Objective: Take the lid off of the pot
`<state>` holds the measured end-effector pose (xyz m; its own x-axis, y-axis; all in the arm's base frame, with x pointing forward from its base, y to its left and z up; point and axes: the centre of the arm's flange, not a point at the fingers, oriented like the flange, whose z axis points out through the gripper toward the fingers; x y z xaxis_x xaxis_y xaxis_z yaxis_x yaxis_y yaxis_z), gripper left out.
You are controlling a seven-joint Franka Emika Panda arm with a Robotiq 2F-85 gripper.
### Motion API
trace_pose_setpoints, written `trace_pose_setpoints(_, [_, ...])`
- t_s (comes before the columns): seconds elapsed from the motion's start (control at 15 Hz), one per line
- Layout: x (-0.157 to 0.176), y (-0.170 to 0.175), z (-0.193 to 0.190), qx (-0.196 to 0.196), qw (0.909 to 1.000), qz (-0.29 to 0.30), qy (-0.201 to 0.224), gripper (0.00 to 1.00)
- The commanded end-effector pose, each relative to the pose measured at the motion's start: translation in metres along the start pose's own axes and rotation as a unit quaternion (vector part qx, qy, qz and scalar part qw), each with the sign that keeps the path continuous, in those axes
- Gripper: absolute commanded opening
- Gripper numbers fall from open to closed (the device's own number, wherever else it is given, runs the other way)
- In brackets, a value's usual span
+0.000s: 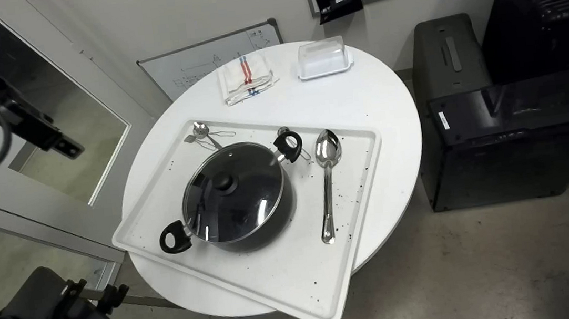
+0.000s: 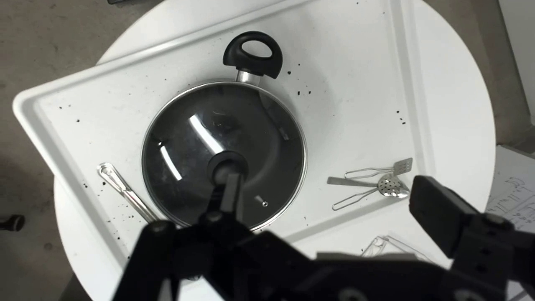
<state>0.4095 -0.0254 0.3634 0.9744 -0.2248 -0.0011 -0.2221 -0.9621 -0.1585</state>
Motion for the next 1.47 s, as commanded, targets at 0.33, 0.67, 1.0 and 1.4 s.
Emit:
trace_pose_setpoints(0.33, [0.054, 0.014, 0.096, -0.057, 0.9979, 0.002, 0.029, 1.0])
trace_pose_setpoints(0.67, [0.073, 0.023, 0.143, -0.085, 0.9947, -0.002, 0.059, 1.0])
trace_pose_setpoints(1.0, [0.087, 0.032, 0.18, -0.079, 0.9942, 0.01, 0.071, 1.0])
trace_pose_setpoints(1.4, [0.098, 0.039, 0.204, -0.079, 0.9946, 0.02, 0.064, 1.0])
